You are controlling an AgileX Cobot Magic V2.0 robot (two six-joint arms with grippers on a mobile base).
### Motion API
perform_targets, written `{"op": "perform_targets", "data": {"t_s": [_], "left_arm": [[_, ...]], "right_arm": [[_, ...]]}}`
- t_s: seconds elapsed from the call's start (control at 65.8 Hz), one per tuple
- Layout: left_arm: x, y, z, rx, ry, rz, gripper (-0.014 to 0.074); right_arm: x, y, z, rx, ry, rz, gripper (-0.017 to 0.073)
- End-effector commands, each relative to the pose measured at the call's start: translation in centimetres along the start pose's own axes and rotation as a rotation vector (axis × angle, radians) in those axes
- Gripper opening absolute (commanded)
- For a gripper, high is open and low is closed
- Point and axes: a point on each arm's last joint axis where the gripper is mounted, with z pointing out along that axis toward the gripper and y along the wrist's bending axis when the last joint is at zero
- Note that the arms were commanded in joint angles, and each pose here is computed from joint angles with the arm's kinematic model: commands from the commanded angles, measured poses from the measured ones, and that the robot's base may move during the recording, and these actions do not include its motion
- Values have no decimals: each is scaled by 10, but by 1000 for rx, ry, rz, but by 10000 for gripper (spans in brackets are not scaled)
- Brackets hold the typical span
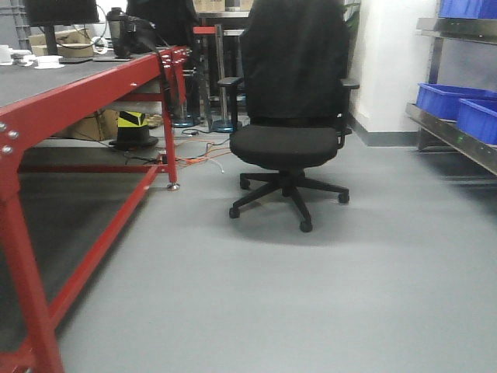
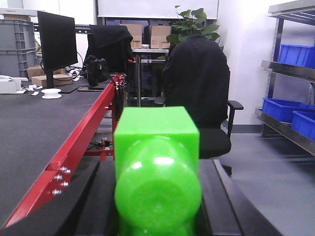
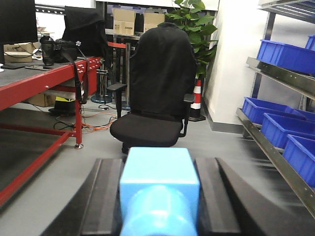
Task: Grab block from conveyor and place in blue bin
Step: 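Drive the base away from the conveyor to the blue bin shelves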
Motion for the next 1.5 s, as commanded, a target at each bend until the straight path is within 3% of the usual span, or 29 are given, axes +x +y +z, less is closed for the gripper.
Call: {"op": "perform_targets", "data": {"t_s": [0.0,1.489], "left_arm": [[-2,0,-1,3,-26,-1,-111],[-3,0,-1,2,-32,-1,-111]], "right_arm": [[-3,0,-1,1,-28,-16,-162],[-3,0,-1,1,-28,-16,-162]]}}
